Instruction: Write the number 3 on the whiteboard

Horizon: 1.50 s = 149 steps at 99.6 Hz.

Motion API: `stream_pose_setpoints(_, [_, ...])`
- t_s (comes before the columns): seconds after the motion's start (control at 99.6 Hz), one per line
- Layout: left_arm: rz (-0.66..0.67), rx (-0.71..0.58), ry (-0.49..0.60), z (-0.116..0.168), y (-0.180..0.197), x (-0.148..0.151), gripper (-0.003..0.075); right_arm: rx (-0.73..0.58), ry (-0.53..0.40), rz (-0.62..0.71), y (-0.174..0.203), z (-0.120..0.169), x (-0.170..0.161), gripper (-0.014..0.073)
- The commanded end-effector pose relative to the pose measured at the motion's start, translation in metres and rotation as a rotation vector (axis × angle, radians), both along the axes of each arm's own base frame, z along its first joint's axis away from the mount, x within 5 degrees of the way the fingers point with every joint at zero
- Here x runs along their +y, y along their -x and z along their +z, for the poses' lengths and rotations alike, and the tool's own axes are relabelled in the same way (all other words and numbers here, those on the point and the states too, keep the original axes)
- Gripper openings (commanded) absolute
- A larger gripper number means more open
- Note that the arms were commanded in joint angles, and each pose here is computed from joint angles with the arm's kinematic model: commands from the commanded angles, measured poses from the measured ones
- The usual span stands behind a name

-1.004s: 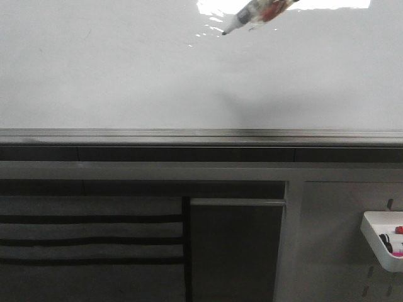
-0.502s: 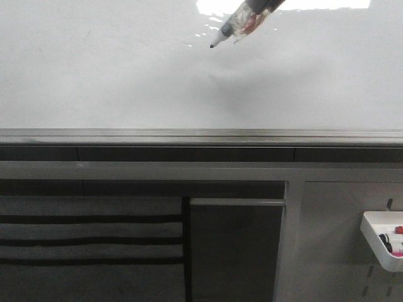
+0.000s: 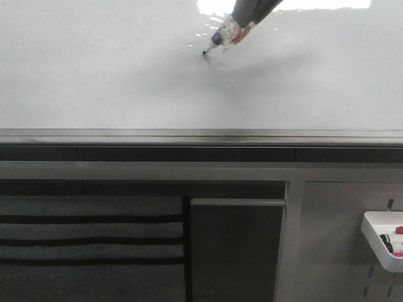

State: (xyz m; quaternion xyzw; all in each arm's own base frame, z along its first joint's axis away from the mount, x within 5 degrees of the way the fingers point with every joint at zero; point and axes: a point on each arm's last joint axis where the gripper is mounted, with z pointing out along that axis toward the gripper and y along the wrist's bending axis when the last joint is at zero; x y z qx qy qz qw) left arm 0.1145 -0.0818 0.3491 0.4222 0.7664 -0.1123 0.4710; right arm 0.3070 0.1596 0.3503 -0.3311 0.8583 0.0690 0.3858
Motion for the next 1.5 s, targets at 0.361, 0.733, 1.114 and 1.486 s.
stream_pose_setpoints(0.361, [0.024, -0.063, 0.076, 0.014, -0.002, -0.001, 0.0421, 0.009, -0.076, -0.057, -0.005, 0.001, -0.021, -0.0074])
stream_pose_setpoints(0.733, [0.024, -0.063, 0.076, 0.014, -0.002, -0.001, 0.0421, 0.067, -0.051, -0.09, -0.004, 0.007, -0.039, -0.0074])
stream_pose_setpoints(1.114, [0.024, -0.063, 0.076, 0.014, -0.002, -0.001, 0.0421, 0.026, -0.112, -0.028, -0.009, -0.015, -0.001, -0.0074])
stream_pose_setpoints(1.486, [0.025, -0.066, 0.077, 0.015, -0.002, -0.001, 0.0421, -0.025, -0.076, 0.205, 0.069, 0.022, 0.007, -0.0074])
